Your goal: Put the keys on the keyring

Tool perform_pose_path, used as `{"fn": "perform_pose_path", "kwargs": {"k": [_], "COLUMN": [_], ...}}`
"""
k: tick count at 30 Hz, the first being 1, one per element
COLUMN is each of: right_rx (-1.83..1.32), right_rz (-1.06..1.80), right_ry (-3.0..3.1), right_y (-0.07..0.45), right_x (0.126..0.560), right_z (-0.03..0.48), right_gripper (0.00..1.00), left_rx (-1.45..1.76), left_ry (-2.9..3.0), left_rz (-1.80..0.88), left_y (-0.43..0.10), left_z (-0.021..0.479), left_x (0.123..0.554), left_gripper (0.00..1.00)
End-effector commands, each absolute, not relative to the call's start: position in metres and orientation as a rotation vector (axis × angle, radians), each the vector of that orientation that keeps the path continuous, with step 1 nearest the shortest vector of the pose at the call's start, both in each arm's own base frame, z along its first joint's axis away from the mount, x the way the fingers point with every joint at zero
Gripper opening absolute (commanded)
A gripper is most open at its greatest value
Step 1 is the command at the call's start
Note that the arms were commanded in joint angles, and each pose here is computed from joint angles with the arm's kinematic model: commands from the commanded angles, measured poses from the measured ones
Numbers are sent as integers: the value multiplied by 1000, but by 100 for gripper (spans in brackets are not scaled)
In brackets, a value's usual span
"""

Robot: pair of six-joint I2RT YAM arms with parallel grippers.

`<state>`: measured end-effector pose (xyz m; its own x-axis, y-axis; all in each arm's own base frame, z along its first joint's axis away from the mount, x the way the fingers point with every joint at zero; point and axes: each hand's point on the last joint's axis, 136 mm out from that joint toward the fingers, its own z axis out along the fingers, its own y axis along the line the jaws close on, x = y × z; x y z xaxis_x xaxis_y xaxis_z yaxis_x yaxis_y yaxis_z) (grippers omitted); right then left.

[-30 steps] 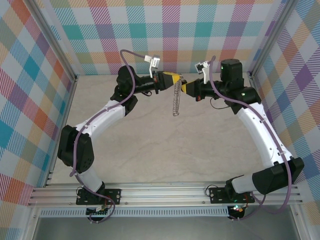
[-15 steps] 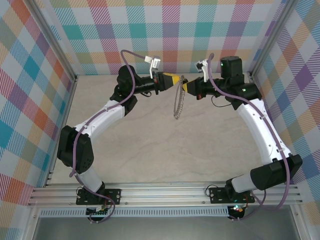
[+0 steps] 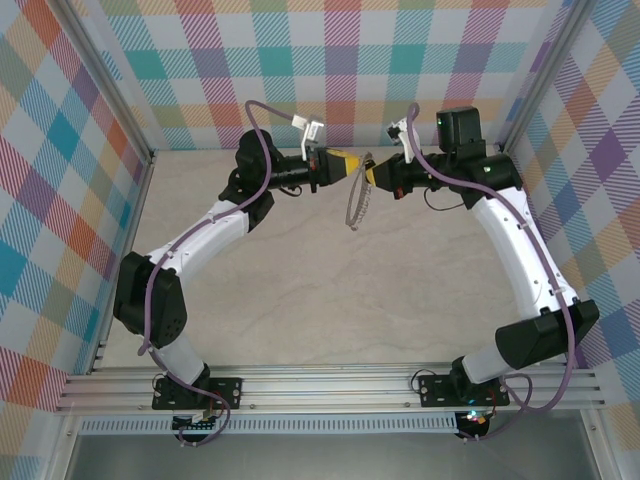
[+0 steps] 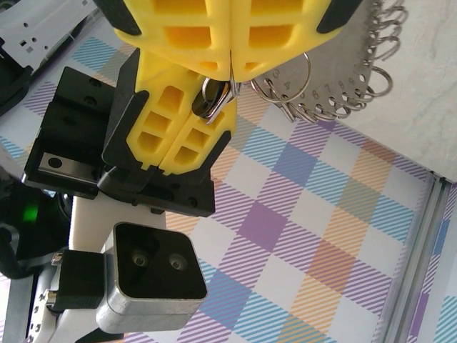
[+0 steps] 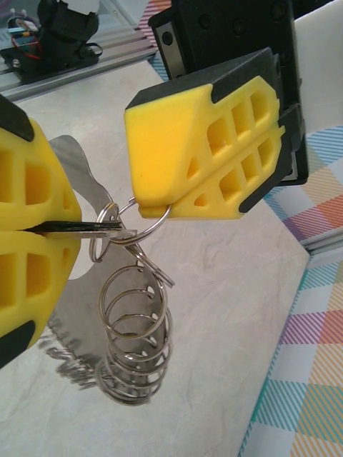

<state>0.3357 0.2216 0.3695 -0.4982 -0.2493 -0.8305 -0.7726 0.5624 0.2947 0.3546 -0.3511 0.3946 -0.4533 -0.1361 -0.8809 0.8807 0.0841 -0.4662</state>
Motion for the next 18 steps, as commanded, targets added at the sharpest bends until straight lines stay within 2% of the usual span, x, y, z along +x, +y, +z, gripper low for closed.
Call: {"fn": "perform_pose_path", "kwargs": {"k": [1, 18], "right_rx": [-831, -872], "right_rz": [711, 608], "right_ry": [2017, 2065], "right_y": [203, 193], "right_x": [349, 358], "right_z": [375, 368], "right_gripper": [0, 0], "left_rx": [893, 928], "left_ry": [1399, 1416], "left_rz": [-1489, -1473], "left_y": [-343, -343], "left_z": [431, 427], "left_x": [326, 323], "left_gripper": [0, 0]}}
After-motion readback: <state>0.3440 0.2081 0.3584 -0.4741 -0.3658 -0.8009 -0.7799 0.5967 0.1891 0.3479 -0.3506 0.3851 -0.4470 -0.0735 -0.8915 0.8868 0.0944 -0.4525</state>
